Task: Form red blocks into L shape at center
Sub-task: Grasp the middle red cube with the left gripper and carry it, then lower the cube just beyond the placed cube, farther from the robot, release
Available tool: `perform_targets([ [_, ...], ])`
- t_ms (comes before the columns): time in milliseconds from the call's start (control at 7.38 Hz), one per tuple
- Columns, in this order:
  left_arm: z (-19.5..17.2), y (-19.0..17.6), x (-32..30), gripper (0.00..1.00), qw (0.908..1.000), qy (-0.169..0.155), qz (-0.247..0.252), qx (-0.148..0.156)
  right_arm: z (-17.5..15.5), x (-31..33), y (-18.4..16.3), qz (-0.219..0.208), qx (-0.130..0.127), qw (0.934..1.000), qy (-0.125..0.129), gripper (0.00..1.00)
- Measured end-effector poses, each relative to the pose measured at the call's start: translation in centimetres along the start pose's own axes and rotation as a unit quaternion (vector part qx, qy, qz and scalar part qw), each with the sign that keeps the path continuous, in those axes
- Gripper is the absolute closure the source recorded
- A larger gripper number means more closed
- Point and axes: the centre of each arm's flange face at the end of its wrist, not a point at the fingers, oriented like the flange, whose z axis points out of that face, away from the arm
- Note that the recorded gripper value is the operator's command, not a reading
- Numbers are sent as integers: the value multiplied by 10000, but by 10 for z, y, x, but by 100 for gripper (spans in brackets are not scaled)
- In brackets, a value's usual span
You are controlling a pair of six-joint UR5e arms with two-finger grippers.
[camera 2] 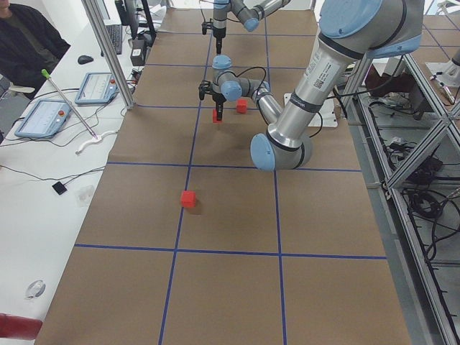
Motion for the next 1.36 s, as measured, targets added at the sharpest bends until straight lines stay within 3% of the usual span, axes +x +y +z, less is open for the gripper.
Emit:
perform_targets([
  [542, 5, 6, 81, 100, 9998, 89, 146, -127, 0, 7, -1, 39, 5, 10000, 27, 0],
  [1356, 19, 47, 102, 100, 9991, 101, 234, -349, 1, 8, -1, 46, 4, 10000, 36, 0],
])
